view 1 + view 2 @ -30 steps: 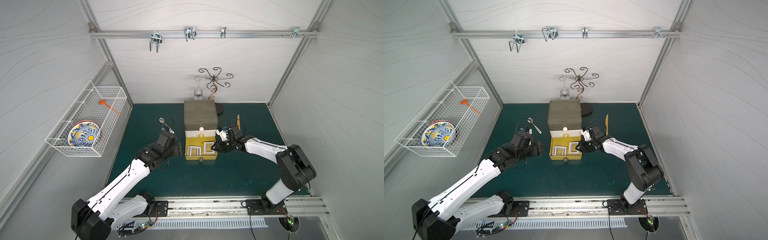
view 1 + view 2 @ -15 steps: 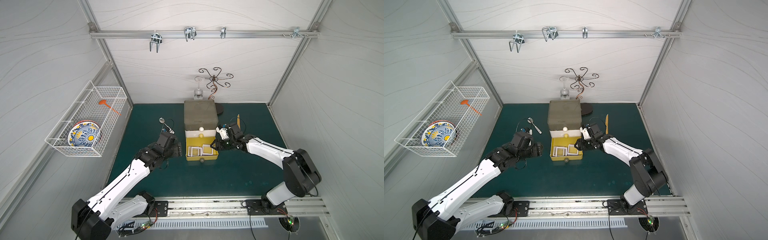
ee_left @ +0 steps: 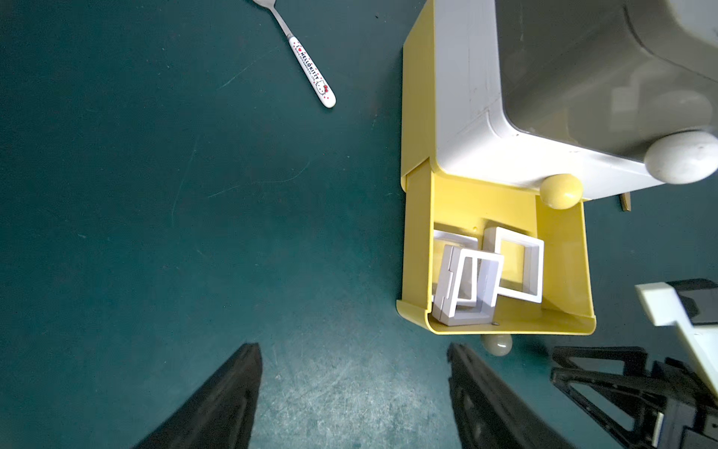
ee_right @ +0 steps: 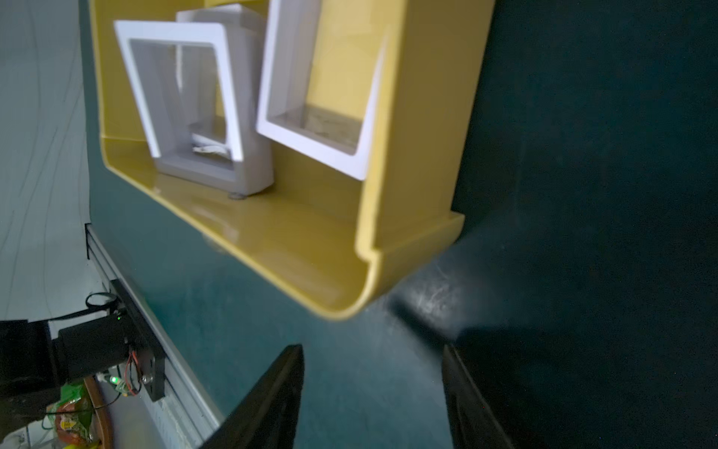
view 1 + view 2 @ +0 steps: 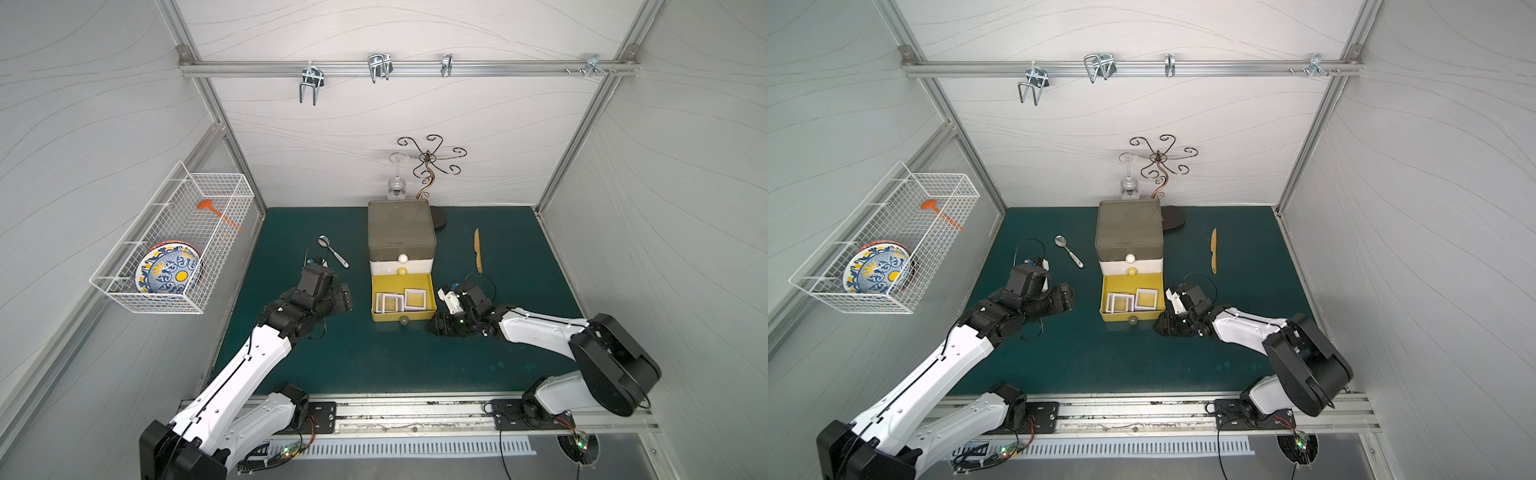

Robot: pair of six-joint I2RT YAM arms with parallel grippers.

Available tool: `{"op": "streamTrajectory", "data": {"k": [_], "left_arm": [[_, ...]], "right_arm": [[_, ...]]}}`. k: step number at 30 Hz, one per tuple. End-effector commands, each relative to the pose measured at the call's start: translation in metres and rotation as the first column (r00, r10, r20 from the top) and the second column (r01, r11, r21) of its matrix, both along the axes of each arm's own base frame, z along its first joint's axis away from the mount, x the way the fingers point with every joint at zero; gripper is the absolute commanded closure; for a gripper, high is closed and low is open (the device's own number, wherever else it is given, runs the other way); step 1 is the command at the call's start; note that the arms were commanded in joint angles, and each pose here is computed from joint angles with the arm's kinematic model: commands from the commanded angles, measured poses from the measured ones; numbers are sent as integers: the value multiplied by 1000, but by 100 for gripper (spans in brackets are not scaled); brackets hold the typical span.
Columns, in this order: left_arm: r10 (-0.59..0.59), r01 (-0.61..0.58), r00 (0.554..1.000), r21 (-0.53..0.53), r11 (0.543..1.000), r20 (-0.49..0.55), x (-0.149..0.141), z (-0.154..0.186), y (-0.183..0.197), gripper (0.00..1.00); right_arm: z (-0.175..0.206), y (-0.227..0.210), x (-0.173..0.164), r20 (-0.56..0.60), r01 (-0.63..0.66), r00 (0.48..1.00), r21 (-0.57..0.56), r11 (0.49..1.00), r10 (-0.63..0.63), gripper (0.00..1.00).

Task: Place the brooch boxes into the drawer by color
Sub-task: Close the drawer in the storage box.

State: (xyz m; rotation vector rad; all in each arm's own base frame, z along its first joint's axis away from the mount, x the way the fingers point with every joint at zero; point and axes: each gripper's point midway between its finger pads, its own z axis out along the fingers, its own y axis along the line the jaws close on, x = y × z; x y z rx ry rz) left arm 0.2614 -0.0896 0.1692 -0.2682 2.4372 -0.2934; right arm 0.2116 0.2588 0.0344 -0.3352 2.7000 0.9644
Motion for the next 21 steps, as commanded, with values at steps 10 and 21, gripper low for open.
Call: {"op": "streamTrajectory", "data": {"k": [10, 21], "left_arm": [[5, -4, 999, -8, 1000, 43, -6, 14, 6, 20], [-14, 15, 1000, -39, 999, 21, -6, 1, -1, 20]], "right_arm": [[-5, 38, 57, 46, 83, 995, 71, 994, -86, 99], [0, 27, 86, 128, 164, 977, 45, 985, -168, 100]]}}
